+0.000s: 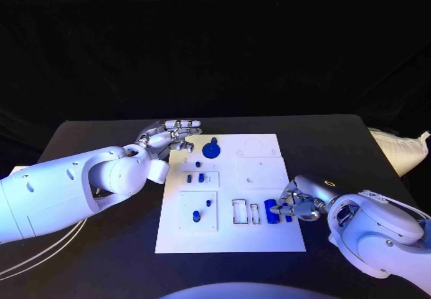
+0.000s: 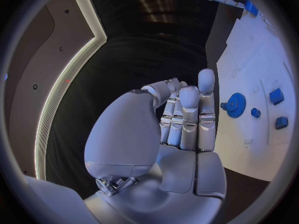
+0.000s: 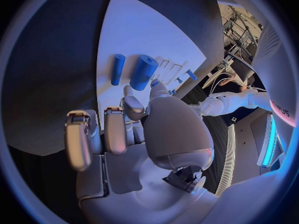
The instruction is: Assemble the parts on the task board
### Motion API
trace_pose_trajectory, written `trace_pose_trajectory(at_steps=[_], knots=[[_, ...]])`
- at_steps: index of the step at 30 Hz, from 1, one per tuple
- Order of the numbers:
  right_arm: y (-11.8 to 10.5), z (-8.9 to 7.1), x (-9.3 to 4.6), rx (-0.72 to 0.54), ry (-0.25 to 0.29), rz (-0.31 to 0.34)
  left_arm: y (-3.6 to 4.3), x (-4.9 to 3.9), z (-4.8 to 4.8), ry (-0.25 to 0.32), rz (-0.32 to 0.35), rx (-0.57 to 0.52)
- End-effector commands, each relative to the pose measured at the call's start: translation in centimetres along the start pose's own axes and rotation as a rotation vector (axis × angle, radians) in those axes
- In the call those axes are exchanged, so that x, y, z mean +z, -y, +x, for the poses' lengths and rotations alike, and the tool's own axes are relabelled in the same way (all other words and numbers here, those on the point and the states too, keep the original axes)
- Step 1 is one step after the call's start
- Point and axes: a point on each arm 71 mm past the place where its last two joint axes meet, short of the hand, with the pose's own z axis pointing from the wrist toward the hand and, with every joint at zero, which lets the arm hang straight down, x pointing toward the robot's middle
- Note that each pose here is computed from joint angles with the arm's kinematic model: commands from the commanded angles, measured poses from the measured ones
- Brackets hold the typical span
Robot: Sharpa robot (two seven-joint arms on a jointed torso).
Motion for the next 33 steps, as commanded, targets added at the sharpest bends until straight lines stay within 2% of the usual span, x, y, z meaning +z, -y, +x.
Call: trace_pose_trajectory(at_steps=[1, 20, 29, 33], knots=[[0.0, 0.4, 0.2, -0.048, -0.014, 0.015, 0.03, 0.01, 0.20, -0.021, 0.004, -0.010], [-0.5, 2.4, 1.7, -0.041, -0.061, 0.011, -0.01, -0.01, 0.18, -0.022, 0.002, -0.010], [-0.4, 2.5, 2.0, -0.024, -0.051, 0.019, -0.01, -0.02, 0.21, -0.025, 0.002, -0.011], [-0.5, 2.3, 1.9, -0.004, -0.026, 0.020, -0.02, -0.02, 0.23, -0.026, 0.001, -0.012]])
